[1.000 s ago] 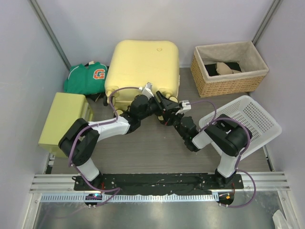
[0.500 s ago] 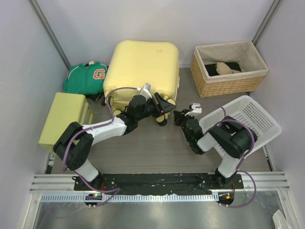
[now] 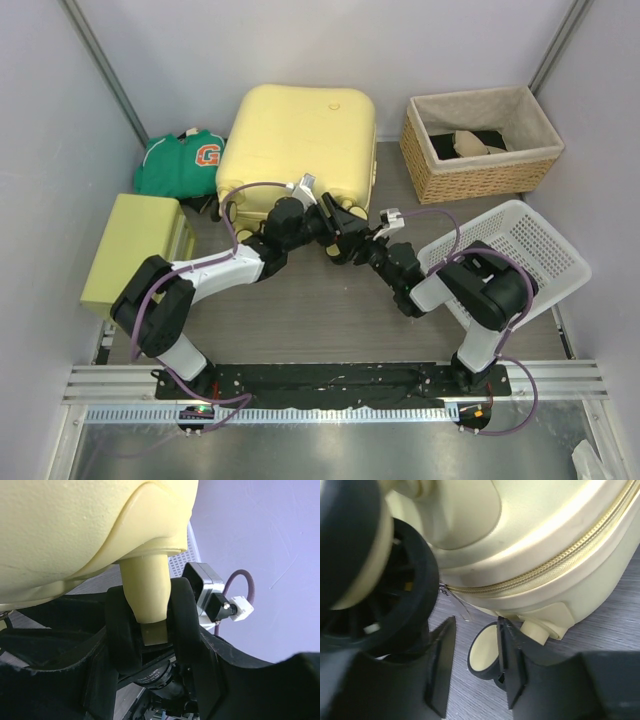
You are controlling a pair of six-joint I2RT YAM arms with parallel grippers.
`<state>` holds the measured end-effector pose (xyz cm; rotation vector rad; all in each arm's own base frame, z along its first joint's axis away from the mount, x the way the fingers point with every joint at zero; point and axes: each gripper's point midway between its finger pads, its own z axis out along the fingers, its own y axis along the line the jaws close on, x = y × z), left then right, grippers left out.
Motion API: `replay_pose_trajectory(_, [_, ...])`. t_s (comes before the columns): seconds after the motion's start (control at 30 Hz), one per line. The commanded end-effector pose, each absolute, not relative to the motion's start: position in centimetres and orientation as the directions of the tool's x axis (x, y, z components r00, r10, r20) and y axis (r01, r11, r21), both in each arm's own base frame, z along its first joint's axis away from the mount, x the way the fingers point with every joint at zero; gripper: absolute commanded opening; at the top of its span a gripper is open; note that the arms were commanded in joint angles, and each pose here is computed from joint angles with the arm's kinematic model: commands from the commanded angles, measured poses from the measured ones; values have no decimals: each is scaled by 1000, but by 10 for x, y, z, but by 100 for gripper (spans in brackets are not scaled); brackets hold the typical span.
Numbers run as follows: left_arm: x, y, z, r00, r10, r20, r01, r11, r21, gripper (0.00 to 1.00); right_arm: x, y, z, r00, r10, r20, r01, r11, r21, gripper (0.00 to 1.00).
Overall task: Open, take out, and arrange the luggage
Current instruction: Unzip the luggage at the center of the board.
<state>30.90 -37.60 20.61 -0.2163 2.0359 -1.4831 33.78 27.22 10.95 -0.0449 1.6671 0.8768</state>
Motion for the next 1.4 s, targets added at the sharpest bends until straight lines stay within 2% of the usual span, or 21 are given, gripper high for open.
replay_pose_trajectory(0.0, [291,-382,339,-732,-526,-434,474,65,-878,0,344,286,217,-61,623,-780,-666,556,496,51])
replay_pose_trajectory(0.07, [288,-386,341,-736,-520,-434,478,56,-877,0,347,287,213,-66,623,-780,-660,558,502,54])
replay_pose_trajectory(0.4, [285,-389,339,-745,-516,-422,470,42,-881,0,342,297,226,-65,614,-787,-714,522,466,51])
replay_pose_trajectory(0.63, [281,-396,337,-755,-507,-417,465,35,-885,0,346,301,235,-55,626,-778,-728,508,460,45])
replay_pose_trajectory(1.0, [276,-402,336,-765,-502,-404,459,16,-888,0,348,306,248,-36,641,-767,-743,496,449,44])
replay_pose_trajectory(1.37, [275,-403,340,-763,-509,-398,462,1,-887,0,344,311,248,-32,640,-768,-742,500,447,36])
